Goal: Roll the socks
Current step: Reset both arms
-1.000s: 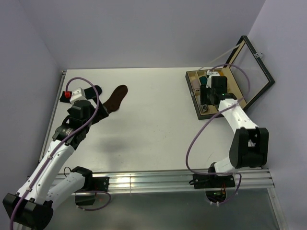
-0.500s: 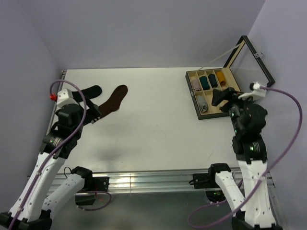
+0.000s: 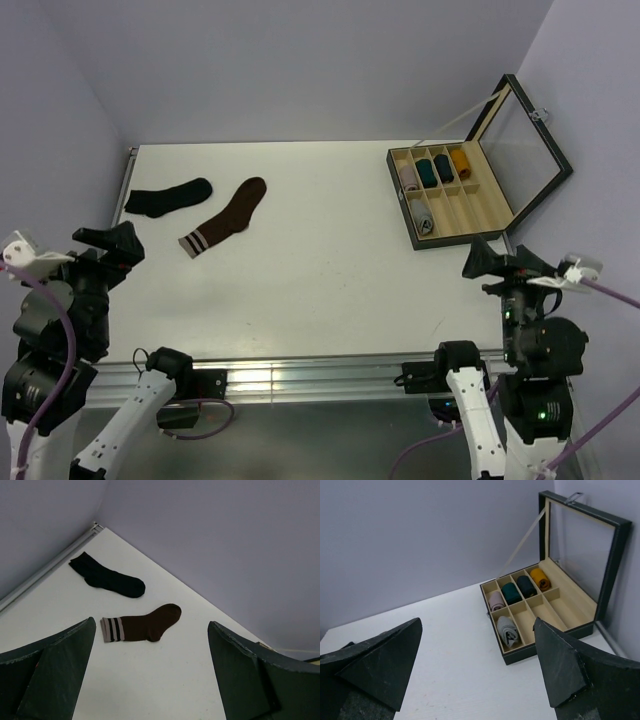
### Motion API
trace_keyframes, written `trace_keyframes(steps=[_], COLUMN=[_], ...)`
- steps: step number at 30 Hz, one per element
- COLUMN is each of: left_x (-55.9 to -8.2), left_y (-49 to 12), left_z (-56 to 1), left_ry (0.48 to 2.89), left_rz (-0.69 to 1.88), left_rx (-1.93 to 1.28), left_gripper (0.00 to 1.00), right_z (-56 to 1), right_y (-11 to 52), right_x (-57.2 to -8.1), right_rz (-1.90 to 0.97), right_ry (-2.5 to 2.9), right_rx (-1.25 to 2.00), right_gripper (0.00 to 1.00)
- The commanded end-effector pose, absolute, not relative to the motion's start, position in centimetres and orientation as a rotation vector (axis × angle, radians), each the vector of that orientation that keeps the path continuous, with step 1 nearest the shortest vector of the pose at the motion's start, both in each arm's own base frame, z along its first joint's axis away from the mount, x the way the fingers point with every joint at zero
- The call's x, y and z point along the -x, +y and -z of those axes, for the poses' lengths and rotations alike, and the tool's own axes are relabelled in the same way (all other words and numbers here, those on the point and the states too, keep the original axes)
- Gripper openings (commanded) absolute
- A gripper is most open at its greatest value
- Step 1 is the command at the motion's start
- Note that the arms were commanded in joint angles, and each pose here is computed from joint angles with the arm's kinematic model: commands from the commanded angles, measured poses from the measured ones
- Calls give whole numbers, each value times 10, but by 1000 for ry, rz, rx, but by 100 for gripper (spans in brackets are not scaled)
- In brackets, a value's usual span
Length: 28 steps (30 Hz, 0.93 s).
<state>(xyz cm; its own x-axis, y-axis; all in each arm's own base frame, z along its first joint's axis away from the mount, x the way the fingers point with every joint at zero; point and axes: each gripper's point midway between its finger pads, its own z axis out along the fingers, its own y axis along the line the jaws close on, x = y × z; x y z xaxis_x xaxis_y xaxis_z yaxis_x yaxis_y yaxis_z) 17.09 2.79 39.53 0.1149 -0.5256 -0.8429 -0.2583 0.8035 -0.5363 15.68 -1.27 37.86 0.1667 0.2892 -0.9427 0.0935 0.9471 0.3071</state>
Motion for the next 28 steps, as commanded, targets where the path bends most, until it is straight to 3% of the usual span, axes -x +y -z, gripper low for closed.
trace_keyframes(steps=[1, 13, 28], left_x=[-149, -106, -105], left_y=[50, 77, 82], left_z=[-383, -366, -351], left_ry=[1468, 1311, 1324], left_rz=[123, 174, 142], left_rx=[705, 824, 862], left_gripper=[99, 100, 100], right_z=[-360, -355, -369], right_y=[-25, -19, -17], right_x=[-143, -131, -129], right_rz=[-55, -88, -88], right_ry=[1400, 1336, 1307], right_rx=[-323, -276, -231], right_gripper=[100, 100, 100])
